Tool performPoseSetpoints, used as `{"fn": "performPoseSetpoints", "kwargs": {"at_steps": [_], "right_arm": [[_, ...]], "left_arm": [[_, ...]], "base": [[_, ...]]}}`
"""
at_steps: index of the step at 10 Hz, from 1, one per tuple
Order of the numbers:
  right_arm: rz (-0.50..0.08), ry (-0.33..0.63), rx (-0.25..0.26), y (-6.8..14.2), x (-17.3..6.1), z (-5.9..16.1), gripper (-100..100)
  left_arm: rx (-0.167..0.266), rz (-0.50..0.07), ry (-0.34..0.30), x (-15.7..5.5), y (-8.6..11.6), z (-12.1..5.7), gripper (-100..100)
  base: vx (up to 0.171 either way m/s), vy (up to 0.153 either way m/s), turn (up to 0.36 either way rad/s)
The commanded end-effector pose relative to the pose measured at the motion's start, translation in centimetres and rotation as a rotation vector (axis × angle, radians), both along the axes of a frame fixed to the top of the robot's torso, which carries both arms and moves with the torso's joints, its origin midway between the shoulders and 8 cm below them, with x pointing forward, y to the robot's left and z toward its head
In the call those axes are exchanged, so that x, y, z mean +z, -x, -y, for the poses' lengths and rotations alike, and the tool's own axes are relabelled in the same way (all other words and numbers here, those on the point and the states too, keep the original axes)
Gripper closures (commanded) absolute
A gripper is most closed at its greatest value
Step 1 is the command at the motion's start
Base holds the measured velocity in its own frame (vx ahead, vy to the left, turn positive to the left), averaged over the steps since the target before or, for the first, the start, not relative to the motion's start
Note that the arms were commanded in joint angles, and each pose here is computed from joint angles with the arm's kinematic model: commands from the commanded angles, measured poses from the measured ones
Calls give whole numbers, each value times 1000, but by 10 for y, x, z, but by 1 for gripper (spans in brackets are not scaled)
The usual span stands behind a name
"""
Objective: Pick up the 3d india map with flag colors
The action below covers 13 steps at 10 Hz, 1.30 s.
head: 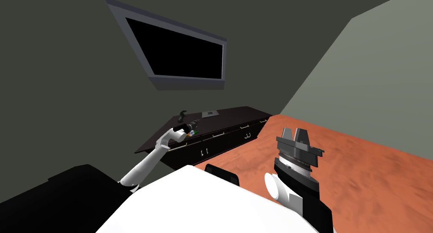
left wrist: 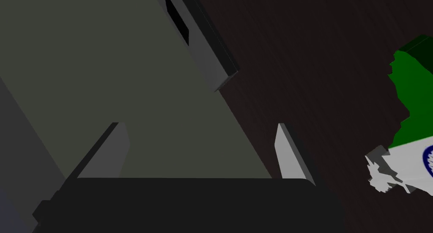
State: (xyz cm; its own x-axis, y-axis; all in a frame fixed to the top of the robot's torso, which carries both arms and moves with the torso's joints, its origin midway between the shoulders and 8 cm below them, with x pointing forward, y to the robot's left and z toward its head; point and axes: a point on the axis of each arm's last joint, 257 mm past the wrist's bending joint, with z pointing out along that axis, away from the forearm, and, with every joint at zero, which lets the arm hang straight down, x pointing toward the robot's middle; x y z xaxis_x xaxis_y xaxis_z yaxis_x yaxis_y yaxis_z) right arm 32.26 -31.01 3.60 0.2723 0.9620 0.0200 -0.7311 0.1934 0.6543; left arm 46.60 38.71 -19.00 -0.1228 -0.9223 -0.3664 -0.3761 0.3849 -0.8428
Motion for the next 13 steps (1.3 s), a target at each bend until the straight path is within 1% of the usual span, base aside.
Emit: {"fn": "performPoseSetpoints", "kwargs": {"at_steps": [1,2,3,5,6,8,9,11,12,13], "right_arm": [[0,0,0,0,0,0,0],[0,0,0,0,0,0,0],[0,0,0,0,0,0,0],[0,0,0,0,0,0,0],[0,0,0,0,0,0,0],[0,0,0,0,0,0,0],[0,0,0,0,0,0,0],[0,0,0,0,0,0,0],[0,0,0,0,0,0,0],[0,0,0,0,0,0,0]], "left_arm": [[8,-47,-11,-7,3,-8,-100],[12,-65,-12,-11,5,-9,-100],[16,-101,-28,-12,5,-21,-100],[25,-144,-30,-22,11,-23,-100],[30,-178,-43,-22,12,-35,-100],[39,-223,-45,-32,19,-37,-100],[43,-254,-55,-31,20,-48,-100],[53,-300,-57,-40,28,-50,-100],[57,-335,-63,-40,30,-61,-100],[63,-362,-64,-45,35,-62,-100]], "base": [[5,23,-109],[2,14,-8],[2,16,-153],[1,20,-59],[5,23,-144],[0,20,-55],[2,15,-173],[0,18,-38],[-1,18,-146],[-4,25,-106]]}}
